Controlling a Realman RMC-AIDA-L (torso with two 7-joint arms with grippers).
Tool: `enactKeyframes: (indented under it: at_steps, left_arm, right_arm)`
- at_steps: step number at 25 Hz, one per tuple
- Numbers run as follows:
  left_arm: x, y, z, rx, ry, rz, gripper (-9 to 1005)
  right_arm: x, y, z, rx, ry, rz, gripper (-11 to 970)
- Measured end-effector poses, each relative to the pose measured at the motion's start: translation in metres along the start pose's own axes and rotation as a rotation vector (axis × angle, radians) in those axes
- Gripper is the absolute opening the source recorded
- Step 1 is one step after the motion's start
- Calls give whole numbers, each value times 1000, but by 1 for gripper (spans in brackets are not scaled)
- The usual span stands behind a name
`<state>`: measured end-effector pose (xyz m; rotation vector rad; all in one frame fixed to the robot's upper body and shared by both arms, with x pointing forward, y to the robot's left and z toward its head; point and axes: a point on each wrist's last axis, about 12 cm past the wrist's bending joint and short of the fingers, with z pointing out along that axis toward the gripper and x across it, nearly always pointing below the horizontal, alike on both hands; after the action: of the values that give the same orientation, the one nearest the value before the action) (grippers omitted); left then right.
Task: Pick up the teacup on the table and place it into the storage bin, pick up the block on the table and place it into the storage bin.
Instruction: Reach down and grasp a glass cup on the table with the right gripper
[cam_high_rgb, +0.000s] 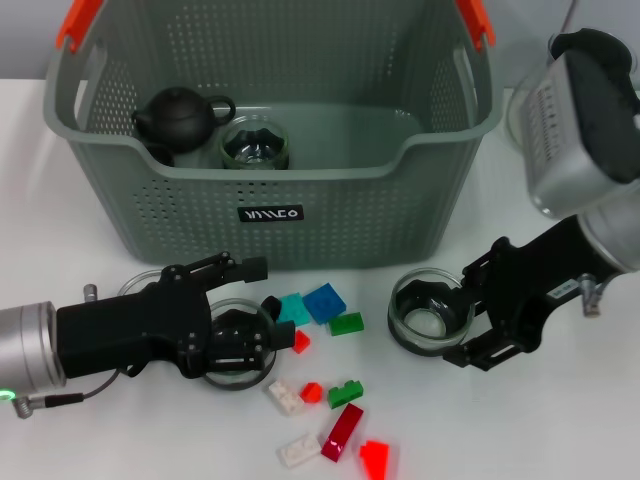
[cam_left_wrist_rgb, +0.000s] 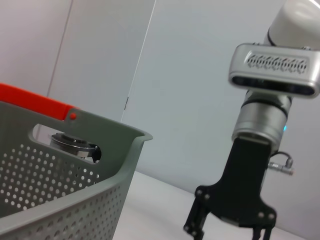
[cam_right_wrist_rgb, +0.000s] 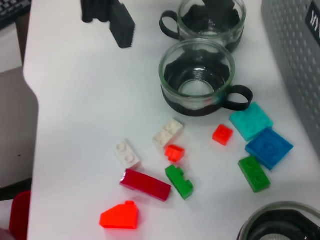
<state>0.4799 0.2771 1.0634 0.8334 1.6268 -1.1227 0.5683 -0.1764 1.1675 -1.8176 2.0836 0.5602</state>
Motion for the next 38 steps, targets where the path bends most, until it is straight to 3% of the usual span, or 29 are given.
enactKeyframes:
  at_steps: [15,38]
  left_arm:
    - [0,0,0,0,0,2,934]
    - [4,1,1,-18,4,-12,935]
  right_arm:
    - [-4,-9,46,21,70,-20,675]
    - [-2,-8,64,17,125,-28,594]
